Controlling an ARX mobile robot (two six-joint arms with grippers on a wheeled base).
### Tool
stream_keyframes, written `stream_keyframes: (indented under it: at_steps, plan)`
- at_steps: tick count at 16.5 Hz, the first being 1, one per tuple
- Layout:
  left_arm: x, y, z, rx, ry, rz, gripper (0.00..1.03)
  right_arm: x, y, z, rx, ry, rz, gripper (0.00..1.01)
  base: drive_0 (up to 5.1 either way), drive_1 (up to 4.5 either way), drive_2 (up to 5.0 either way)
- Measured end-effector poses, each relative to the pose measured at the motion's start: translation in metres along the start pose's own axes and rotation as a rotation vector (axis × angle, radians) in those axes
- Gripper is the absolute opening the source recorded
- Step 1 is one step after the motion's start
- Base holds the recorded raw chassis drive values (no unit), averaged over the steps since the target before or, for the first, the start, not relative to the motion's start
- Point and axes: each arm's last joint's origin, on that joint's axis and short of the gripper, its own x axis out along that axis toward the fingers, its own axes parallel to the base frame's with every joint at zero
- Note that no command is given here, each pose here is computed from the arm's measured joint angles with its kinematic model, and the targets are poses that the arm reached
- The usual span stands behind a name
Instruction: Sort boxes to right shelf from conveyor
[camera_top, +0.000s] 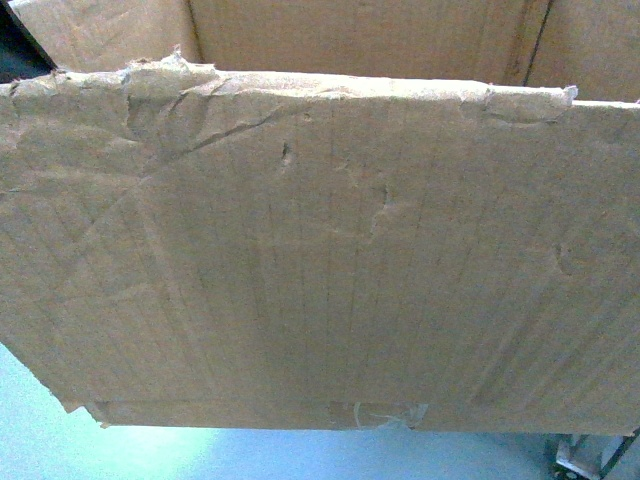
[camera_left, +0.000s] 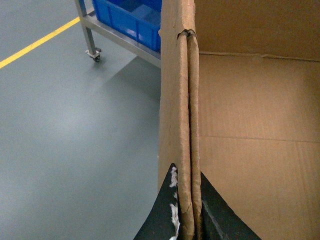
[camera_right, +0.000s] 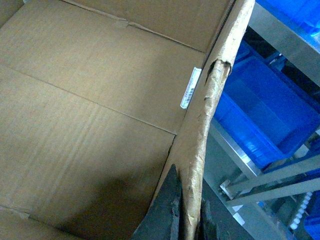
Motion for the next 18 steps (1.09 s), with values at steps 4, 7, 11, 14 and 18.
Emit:
stream_keyframes:
  at_steps: [4, 7, 11, 14, 18]
  plan:
    - [0.0, 0.0, 0.0, 0.0, 0.0, 0.0, 0.02, 0.0, 0.0, 0.0, 0.0, 0.0, 0.0, 0.02, -1.3, -1.25, -1.3]
    - [0.0005, 0.0007, 0.0001, -0.001, 0.001, 0.002, 0.02, 0.0004, 0.0, -0.0001, 0.0, 0.0, 0.003, 0.02, 3.4, -3.71, -4.3]
    - [0.0006, 0.0008, 0.0, -0.001, 0.001, 0.004, 0.02, 0.0005, 0.0002, -0.0001, -0.001, 0.0, 0.004, 0.02, 3.4, -2.05, -5.2]
    - [0.0007, 0.0007, -0.0002, 0.0, 0.004, 0.003, 0.02, 0.0005, 0.0002, -0.0004, 0.0, 0.003, 0.004, 0.02, 3.1, -1.52, -5.5]
    - [0.0006, 0.0006, 0.0003, -0.002, -0.001, 0.002, 0.02, 0.0004, 0.0001, 0.0, 0.0, -0.001, 0.003, 0.02, 3.1, -1.36, -5.5]
